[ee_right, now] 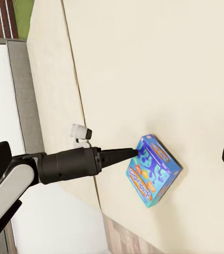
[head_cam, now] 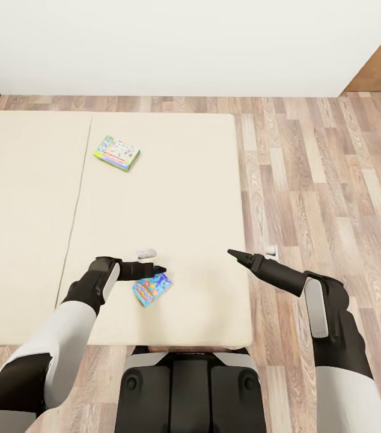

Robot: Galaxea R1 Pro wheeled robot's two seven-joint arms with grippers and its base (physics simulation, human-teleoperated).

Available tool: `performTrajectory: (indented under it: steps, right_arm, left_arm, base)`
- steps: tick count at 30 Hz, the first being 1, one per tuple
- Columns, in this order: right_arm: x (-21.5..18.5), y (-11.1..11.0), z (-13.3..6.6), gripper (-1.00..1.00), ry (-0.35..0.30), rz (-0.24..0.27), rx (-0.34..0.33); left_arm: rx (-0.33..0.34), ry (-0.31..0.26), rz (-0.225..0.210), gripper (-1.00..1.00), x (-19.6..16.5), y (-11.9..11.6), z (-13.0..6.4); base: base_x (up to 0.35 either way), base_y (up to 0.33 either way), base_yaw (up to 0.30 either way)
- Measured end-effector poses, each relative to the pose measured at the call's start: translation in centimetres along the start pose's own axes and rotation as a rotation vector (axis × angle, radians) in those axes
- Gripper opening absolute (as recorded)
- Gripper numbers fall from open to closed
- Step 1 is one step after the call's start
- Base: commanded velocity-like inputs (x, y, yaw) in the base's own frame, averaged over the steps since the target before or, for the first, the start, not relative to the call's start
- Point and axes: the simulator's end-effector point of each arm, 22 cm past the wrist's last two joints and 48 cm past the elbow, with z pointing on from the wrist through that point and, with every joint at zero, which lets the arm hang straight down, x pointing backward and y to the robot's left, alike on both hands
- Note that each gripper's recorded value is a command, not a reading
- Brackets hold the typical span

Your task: Put all the toys in the child's room - the three board games (two on the bed and one on the table), the two jigsaw puzzles on the table, and the tennis ball on the table - inside the toy box on the table in the child's room.

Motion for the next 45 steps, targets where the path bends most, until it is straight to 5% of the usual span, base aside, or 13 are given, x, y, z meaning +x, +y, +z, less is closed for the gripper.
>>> performTrajectory:
  steps: [27, 45]
  right_arm:
    - [0.0, -0.1, 0.0, 1.00, 0.000, 0.000, 0.002]
    - [0.3, -0.5, 0.2, 1.00, 0.008, 0.013, 0.007]
  left_arm:
    - [-0.012, 0.001, -0.004, 1.00, -0.1, 0.8, -0.4]
    - [-0.082, 0.071, -0.061, 1.00, 0.9, 5.5, -2.6]
  base:
    - [0.000, -0.030, 0.000]
    - [0.000, 0.000, 0.000]
